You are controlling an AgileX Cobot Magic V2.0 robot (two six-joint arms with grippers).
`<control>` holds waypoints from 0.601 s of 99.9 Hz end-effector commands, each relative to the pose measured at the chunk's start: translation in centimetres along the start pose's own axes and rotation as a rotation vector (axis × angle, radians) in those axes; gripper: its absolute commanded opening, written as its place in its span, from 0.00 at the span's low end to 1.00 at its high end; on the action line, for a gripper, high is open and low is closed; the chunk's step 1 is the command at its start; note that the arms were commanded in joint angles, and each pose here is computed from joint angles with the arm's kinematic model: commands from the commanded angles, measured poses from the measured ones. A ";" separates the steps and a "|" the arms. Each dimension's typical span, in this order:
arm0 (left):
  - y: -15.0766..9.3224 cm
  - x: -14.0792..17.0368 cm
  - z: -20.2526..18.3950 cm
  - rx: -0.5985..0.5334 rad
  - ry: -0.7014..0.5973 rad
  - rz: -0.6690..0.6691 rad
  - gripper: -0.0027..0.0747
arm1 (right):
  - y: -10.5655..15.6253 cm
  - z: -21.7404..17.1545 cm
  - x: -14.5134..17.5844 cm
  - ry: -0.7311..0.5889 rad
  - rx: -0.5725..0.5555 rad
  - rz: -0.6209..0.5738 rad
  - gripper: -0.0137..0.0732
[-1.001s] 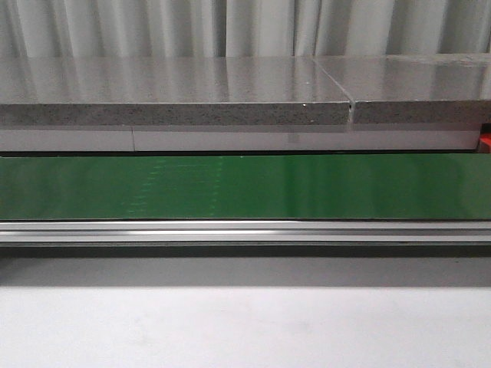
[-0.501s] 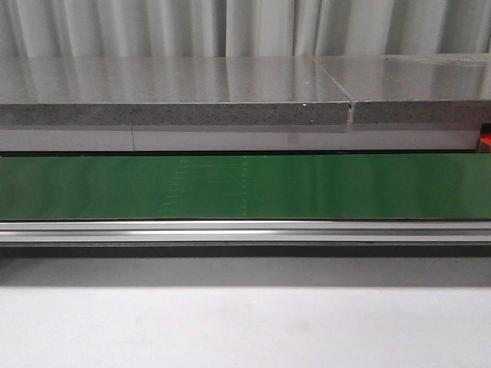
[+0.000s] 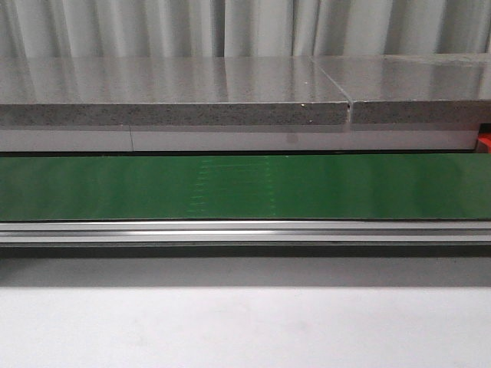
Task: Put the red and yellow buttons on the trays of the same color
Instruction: 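Move the left gripper over the red and yellow buttons on the table, then lower the left gripper and grasp the red button nearest the belt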
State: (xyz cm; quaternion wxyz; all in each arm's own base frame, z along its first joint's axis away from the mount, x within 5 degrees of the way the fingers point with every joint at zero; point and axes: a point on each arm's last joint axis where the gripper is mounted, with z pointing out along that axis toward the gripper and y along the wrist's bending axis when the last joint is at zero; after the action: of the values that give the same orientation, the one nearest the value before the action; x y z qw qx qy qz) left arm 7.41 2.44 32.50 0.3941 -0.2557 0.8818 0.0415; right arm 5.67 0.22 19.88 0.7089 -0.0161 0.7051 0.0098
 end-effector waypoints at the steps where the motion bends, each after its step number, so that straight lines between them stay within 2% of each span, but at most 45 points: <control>1: -0.9 -1.6 0.3 0.005 -0.027 0.004 0.89 | 0.0 -0.3 -1.3 -0.115 0.005 -0.013 0.08; 13: -1.9 -2.6 1.5 -0.024 0.019 0.001 0.89 | 0.0 -0.3 -1.3 -0.115 0.005 -0.013 0.08; 35: -3.6 -5.7 2.4 -0.045 0.026 -0.015 0.89 | 0.0 -0.3 -1.3 -0.115 0.005 -0.013 0.08; 60: -3.0 -7.5 4.0 -0.140 0.062 -0.055 0.89 | 0.0 -0.3 -1.3 -0.115 0.005 -0.013 0.08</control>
State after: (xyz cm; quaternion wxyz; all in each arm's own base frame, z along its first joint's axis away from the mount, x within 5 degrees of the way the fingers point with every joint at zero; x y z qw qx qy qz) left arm 15.14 3.41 34.49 0.3254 -0.3047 0.8919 0.0760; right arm 5.67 0.22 19.88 0.7089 -0.0161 0.7051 0.0098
